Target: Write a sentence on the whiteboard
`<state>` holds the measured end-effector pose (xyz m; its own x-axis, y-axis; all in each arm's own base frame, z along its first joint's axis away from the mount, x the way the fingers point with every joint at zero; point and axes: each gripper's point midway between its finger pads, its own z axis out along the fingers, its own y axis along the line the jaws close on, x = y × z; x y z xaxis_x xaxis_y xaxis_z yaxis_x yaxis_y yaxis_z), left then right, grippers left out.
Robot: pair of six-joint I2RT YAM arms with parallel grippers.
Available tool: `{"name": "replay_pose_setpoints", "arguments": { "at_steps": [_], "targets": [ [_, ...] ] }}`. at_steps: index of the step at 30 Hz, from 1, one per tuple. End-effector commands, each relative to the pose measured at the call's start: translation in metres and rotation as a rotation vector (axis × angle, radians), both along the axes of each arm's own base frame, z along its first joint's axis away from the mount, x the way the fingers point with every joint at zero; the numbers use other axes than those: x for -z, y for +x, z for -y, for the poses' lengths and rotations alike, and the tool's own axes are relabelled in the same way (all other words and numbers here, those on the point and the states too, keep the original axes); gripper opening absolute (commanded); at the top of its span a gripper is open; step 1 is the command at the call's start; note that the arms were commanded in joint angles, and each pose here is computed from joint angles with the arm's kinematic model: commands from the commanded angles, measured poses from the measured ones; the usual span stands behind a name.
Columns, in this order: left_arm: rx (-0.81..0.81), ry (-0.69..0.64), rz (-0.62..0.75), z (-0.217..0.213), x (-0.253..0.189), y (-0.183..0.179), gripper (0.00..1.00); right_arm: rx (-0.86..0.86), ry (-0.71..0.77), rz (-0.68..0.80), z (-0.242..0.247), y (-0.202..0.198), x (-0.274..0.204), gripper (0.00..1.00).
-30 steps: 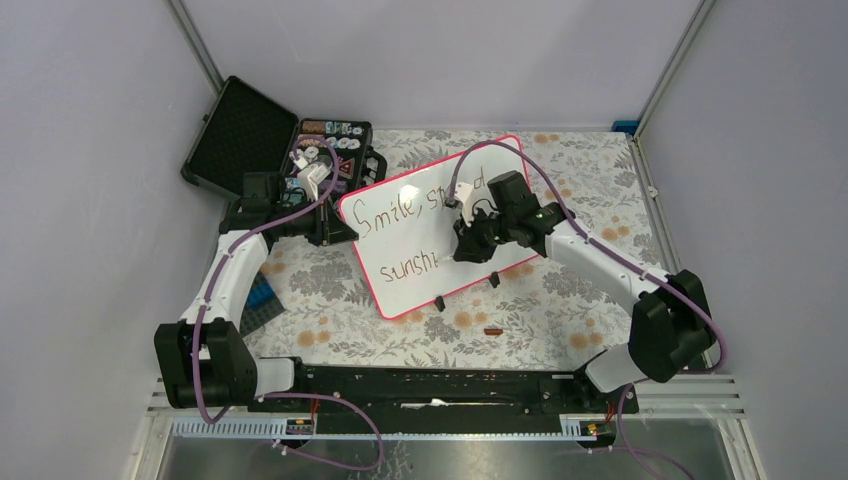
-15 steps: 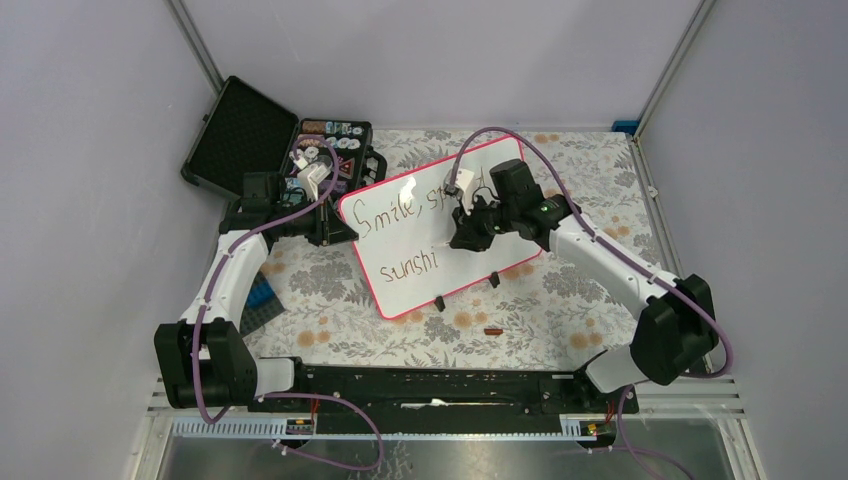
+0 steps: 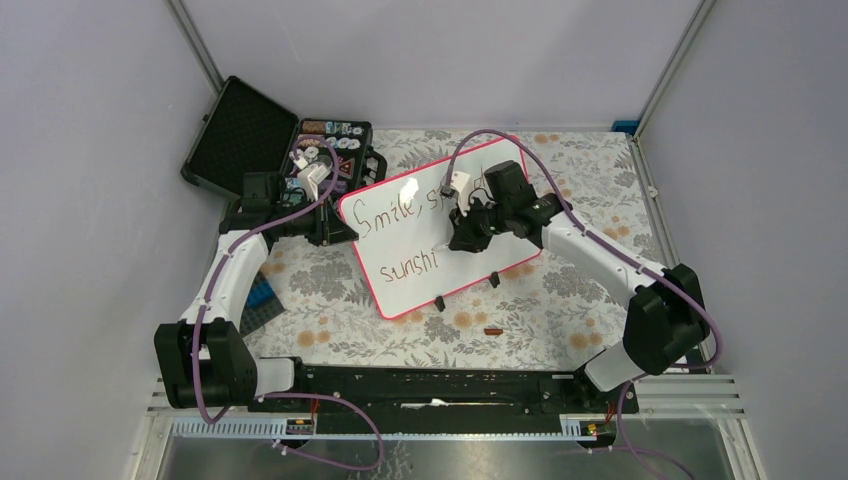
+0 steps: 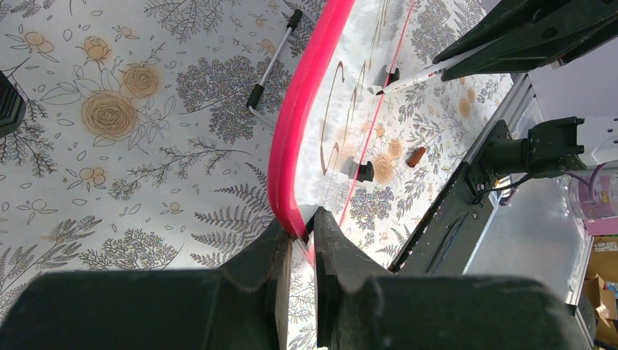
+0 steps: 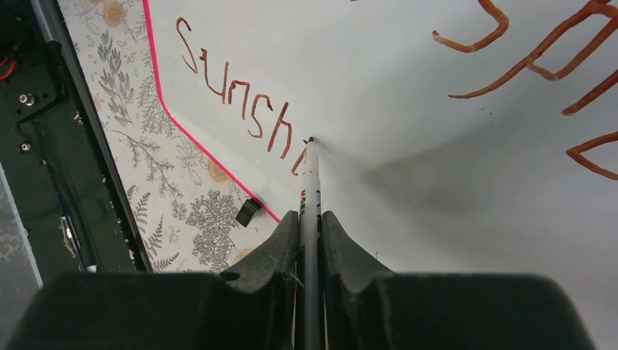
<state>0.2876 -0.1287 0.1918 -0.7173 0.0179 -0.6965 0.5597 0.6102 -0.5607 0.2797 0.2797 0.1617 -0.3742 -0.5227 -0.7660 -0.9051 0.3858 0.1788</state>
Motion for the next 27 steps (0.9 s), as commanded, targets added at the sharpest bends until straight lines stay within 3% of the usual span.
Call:
{"name": "replay_pose_setpoints", "arguments": {
  "at_steps": [1, 18, 27],
  "targets": [
    [0.008, 0.061, 0.098, -0.003, -0.006, 0.009, 0.0, 0.021, 0.013, 0.063, -0.007, 0.016, -0.014, 0.0],
    [0.008, 0.063, 0.099, -0.002, -0.007, 0.01, 0.0, 0.068, 0.013, 0.076, -0.006, 0.025, -0.018, 0.0],
    [0.008, 0.063, 0.101, -0.002, -0.007, 0.01, 0.0, -0.011, 0.065, 0.064, -0.008, 0.004, -0.032, 0.0]
  ]
}}
